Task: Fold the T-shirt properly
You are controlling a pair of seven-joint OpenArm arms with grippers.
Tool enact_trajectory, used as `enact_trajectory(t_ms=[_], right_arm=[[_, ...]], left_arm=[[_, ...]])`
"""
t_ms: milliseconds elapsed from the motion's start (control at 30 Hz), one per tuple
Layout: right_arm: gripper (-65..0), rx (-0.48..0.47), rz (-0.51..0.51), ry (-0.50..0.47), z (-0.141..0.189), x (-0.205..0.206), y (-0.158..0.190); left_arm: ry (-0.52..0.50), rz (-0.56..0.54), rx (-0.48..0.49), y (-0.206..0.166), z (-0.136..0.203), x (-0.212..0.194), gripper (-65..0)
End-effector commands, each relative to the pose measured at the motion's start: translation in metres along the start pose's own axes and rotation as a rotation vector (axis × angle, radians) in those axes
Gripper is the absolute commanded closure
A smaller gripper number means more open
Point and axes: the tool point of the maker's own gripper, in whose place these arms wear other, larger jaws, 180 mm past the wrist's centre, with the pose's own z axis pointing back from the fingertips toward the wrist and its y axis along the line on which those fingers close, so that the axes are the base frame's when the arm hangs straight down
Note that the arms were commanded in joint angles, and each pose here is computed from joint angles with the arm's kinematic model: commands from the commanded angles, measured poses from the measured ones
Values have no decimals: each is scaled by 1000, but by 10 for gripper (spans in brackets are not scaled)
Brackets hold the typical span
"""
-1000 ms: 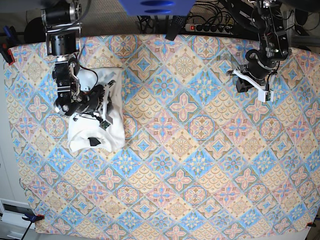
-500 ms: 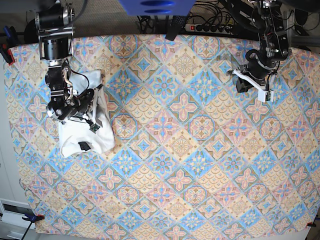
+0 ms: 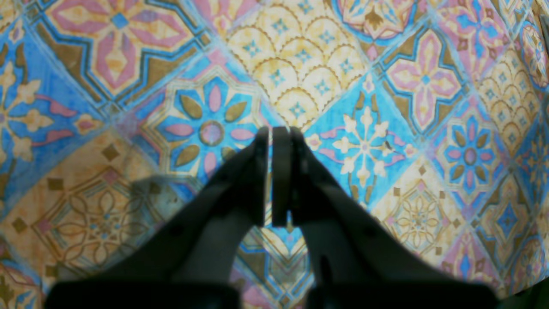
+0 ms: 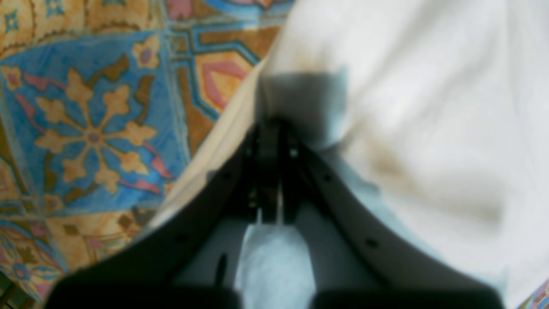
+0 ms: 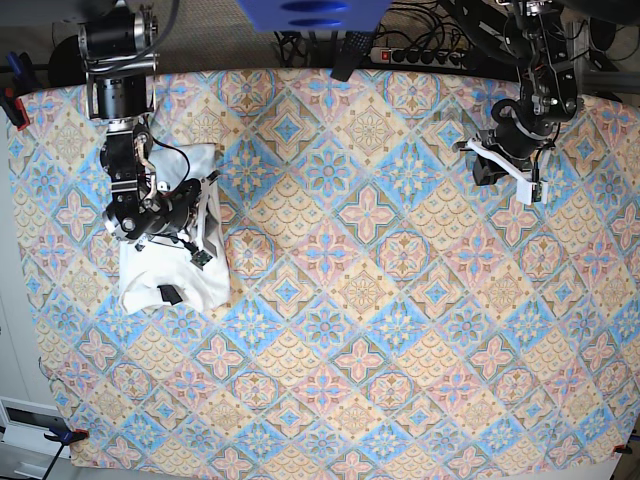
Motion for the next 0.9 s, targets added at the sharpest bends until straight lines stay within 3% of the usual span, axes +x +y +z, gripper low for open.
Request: enact_trajectory(t_ms=[0,333,600,667,867], right_arm=[[0,-34,11,-48,10,19,-17],[0,-61,24,-78,19,35,-27],[0,-150,110,-146,59,50,-18],[0,-161,122,-159,67,43,-9],[0,-281,19,-165,111,-10,-17]], left_arm=[[-37,-12,-8,-1,3,11,-6],[-25,-9,-7,-1,5,6,-6],[-35,-28,-4,-3,16,5,-5],[-53,-55,-8,-9,26,9,-5],[-75,-112,21,-10,59,11,-5]])
